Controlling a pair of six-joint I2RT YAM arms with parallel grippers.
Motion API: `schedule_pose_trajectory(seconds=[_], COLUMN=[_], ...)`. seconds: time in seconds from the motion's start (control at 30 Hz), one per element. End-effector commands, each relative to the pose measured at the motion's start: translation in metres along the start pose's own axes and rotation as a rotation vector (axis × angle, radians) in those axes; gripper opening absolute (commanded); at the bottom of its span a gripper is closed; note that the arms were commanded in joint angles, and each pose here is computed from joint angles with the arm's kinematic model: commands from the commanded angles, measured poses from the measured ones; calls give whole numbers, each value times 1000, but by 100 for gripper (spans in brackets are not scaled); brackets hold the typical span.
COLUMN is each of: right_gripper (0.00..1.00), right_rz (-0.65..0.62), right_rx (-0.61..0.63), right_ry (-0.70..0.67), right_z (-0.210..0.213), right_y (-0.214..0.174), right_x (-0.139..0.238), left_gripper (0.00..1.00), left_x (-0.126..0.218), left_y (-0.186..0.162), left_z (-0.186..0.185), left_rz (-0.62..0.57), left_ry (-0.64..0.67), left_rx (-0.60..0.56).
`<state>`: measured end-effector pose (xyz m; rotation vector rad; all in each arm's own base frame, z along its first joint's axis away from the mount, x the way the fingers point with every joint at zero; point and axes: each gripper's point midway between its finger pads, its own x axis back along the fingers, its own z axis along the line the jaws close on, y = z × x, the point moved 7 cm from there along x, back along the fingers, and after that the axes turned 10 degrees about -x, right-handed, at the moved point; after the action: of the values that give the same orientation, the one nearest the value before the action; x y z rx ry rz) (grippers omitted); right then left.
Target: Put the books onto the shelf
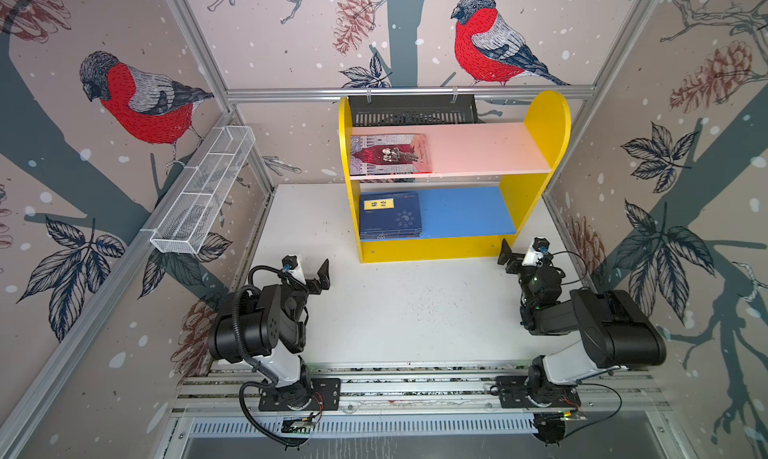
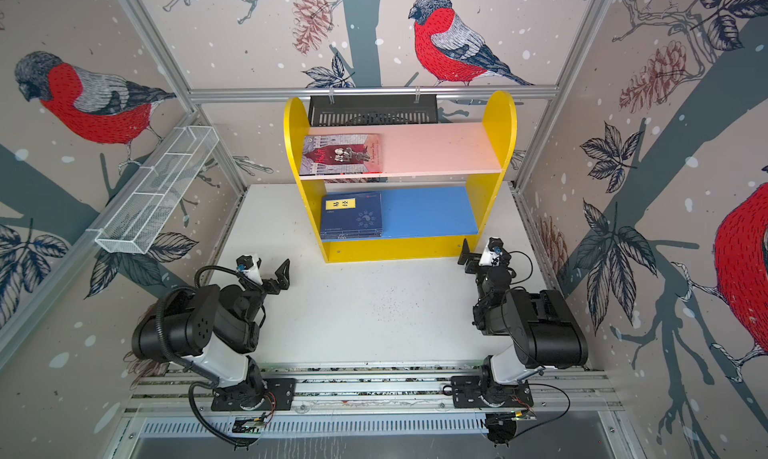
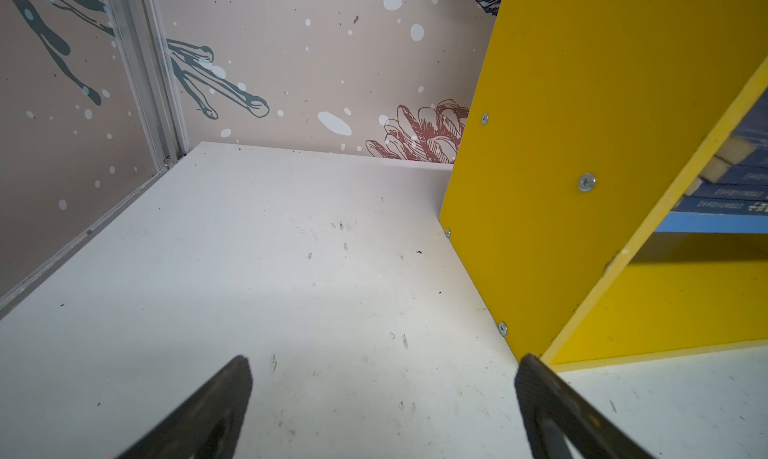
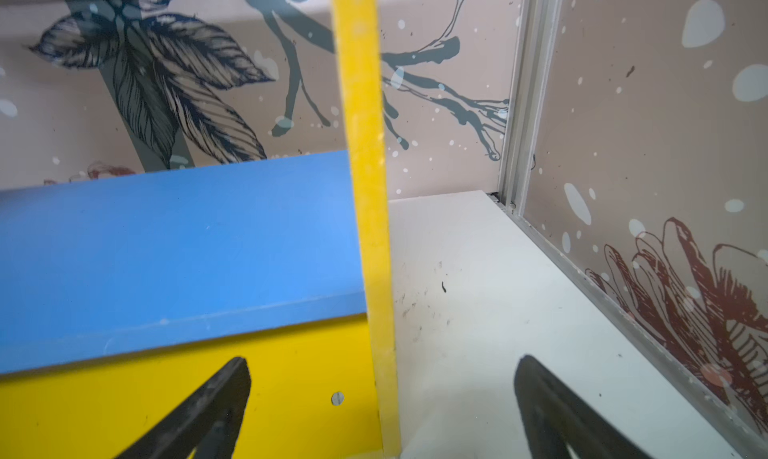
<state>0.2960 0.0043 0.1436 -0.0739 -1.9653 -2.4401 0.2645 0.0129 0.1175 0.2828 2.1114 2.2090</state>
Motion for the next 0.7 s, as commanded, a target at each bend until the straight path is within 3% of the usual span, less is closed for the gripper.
schedule_pose_trajectory(seconds=[0.0, 0.2, 0.43, 0.67], right_gripper=[100, 100, 100, 100], right_rz=[-12, 20, 20, 23], right_rx=[55, 27, -6, 5], right_ry=[-88, -120, -53, -109], right_z=[-7, -13, -17, -17], right_y=[-3, -3, -2, -3], right_x=[6, -4, 0, -4], left_gripper=[99, 99, 99, 99], left_x=[1, 1, 1, 1], left_y=[29, 29, 29, 29], left_z=[1, 1, 0, 1], left_rz=[-160, -160, -159, -159], left_ry=[3, 3, 3, 2], left_rx=[-68, -71, -70, -70])
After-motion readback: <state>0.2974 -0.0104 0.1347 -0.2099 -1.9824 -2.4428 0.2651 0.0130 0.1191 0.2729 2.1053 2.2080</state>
